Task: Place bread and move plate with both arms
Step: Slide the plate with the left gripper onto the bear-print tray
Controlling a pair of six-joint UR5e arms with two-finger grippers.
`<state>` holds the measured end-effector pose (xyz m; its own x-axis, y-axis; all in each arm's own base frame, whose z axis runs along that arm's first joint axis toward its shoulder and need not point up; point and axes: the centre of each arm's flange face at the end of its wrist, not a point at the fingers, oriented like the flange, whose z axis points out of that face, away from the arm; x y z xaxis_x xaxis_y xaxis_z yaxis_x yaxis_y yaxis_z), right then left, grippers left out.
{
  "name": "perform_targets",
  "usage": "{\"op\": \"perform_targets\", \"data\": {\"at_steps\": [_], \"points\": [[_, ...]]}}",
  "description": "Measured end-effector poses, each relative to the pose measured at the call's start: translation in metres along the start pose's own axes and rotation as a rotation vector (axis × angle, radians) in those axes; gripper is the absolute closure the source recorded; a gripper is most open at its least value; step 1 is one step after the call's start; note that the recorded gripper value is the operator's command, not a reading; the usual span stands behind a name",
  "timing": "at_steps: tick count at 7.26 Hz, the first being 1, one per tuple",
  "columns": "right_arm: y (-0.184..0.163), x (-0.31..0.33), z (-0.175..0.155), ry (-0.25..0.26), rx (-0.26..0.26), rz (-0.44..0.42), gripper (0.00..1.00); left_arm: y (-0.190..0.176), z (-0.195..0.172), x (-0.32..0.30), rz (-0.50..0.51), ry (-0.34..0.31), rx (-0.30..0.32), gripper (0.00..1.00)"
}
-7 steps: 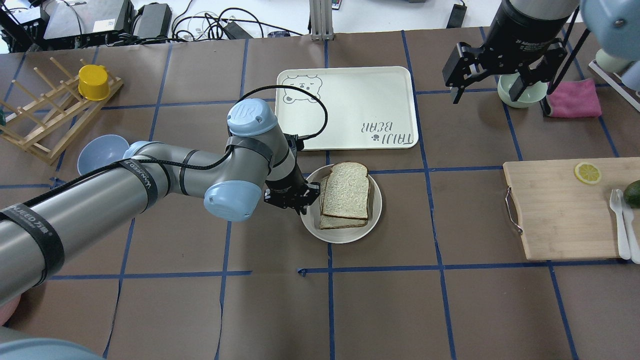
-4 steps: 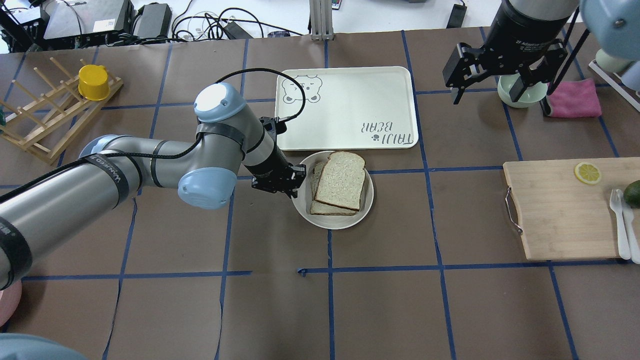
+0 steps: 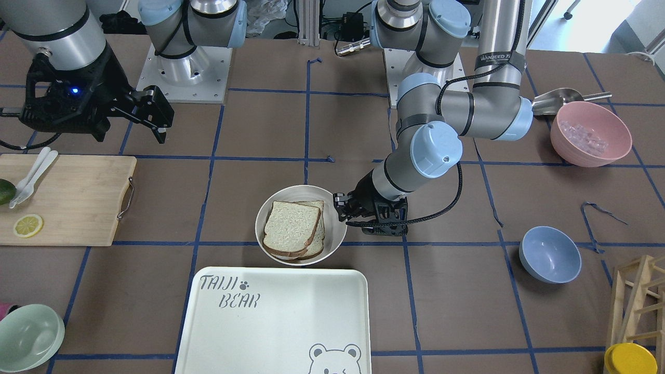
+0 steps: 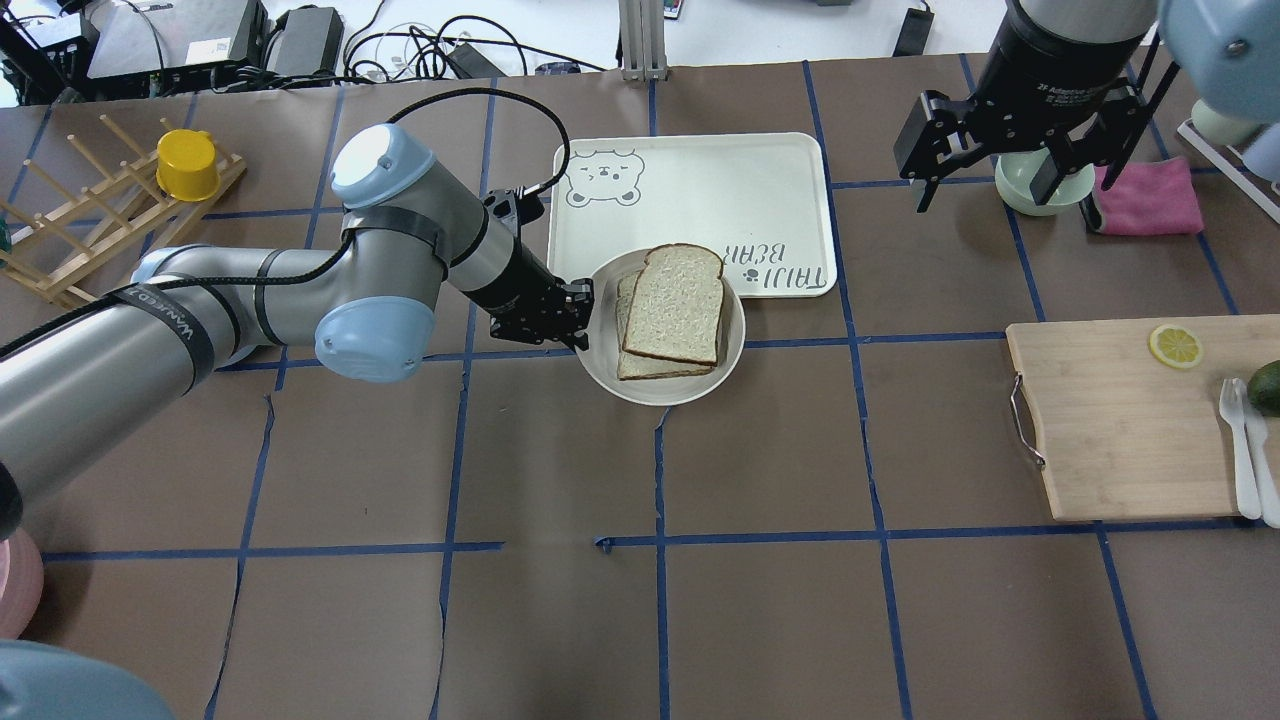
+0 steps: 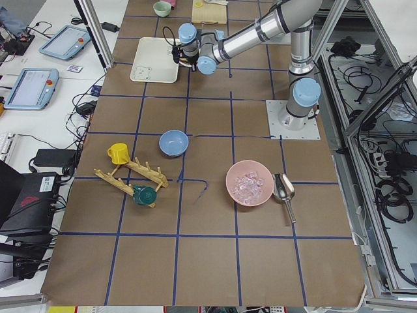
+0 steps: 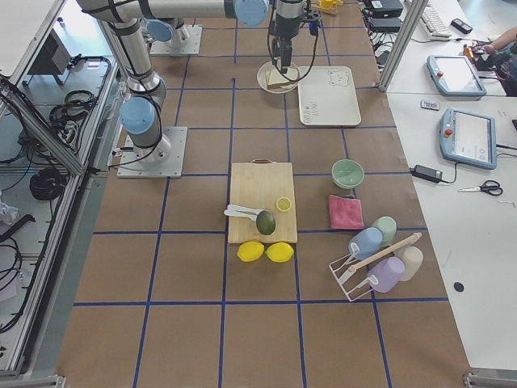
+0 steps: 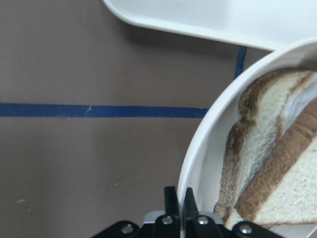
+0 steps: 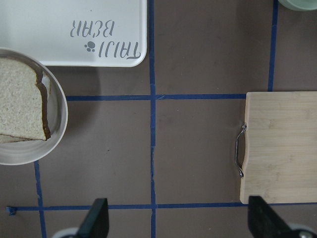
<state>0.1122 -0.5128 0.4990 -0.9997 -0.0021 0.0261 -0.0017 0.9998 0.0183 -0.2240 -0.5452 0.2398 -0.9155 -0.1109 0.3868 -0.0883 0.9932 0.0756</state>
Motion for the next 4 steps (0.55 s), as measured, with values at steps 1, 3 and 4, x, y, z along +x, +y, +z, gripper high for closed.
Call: {"op": "perform_targets", "data": {"at_steps": [1, 3, 4], "points": [[0.000, 0.000, 0.000, 0.000, 0.000, 0.000, 0.00, -0.023, -0.009, 0.008, -0.002, 0.011, 0.030, 0.98], [0.000, 0.000, 0.000, 0.001, 0.001, 0.000, 0.00, -0.082, -0.014, 0.022, -0.015, 0.024, 0.082, 0.98], [0.000, 0.000, 0.000, 0.001, 0.001, 0.000, 0.00, -0.111, -0.007, 0.025, -0.037, 0.028, 0.094, 0.98]]}}
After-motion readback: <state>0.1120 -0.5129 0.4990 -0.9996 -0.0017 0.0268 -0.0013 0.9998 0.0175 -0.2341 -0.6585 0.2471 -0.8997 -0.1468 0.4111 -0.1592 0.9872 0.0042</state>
